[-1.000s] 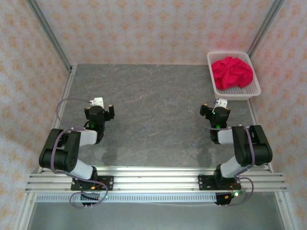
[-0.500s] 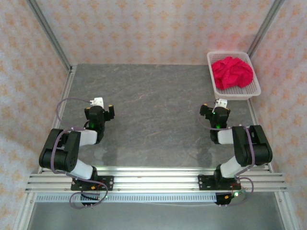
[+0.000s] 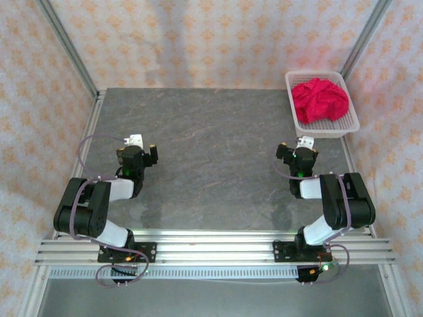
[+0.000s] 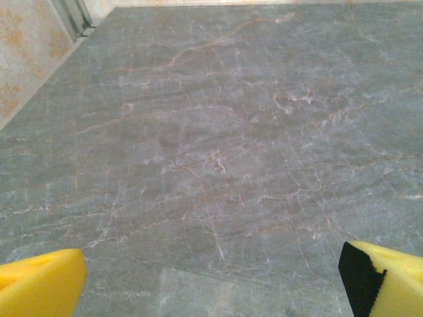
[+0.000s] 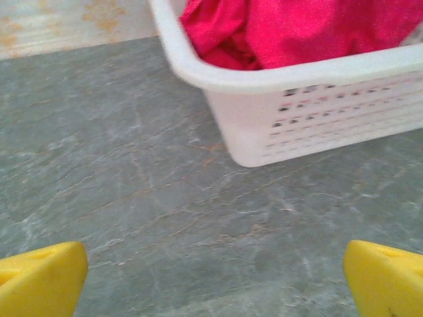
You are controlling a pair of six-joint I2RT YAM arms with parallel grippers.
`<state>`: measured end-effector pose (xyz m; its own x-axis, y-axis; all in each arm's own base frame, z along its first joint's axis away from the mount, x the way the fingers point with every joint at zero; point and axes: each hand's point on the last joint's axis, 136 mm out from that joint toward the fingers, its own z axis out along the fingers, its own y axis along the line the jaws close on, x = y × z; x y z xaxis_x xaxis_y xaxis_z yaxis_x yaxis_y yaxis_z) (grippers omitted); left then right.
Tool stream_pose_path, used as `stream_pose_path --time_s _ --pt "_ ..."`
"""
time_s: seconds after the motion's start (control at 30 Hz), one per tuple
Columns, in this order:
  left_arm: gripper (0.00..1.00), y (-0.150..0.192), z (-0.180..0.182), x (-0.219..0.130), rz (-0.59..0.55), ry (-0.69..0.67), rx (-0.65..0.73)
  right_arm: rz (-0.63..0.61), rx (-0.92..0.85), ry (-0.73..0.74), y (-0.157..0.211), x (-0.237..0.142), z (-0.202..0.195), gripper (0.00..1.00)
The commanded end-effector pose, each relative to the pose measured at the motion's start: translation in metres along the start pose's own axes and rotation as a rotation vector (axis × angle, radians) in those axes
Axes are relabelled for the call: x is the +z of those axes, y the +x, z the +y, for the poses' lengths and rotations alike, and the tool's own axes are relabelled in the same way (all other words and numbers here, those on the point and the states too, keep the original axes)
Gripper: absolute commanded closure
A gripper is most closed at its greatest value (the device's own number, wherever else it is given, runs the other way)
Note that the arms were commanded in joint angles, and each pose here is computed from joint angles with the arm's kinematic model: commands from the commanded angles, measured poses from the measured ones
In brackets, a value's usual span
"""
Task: Fold the inside-out t-shirt
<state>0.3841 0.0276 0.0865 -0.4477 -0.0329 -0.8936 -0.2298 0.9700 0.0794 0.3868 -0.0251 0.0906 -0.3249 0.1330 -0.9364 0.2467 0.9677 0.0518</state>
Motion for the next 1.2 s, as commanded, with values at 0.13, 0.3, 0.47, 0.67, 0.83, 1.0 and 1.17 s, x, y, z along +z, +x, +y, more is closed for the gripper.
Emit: stream_pose_path --time_s 0.13,0.3,0.47,0.67,0.83,1.0,1.17 --pt "0.0 -0.06 -0.043 -0.043 0.024 0.135 0.107 -0.023 0.101 0.287 -0.078 -0.046 -0.034 0.01" --pt "0.0 -0.074 -0.07 -0.07 0.124 0.173 -0.014 0.011 0.255 0.378 -0.137 -0.049 -0.037 0.01" --pt "0.0 -0.076 -0.106 -0.068 0.213 0.332 -0.023 0.109 0.482 0.352 -0.159 -0.018 -0.044 0.01" --pt "0.0 -0.054 -0.144 -0.054 0.344 0.482 -0.054 0.307 0.627 0.298 -0.157 0.049 -0.049 0.0" --pt "0.0 -0.039 -0.171 -0.055 0.38 0.632 -0.11 0.386 0.647 0.289 -0.143 0.094 -0.044 0.05" --pt "0.0 -0.041 -0.153 -0.054 0.355 0.536 -0.127 0.457 0.691 0.275 -0.122 0.137 -0.038 0.12" --pt "0.0 -0.046 -0.124 -0.062 0.271 0.416 -0.18 0.528 0.711 0.327 -0.086 0.17 -0.039 0.18"
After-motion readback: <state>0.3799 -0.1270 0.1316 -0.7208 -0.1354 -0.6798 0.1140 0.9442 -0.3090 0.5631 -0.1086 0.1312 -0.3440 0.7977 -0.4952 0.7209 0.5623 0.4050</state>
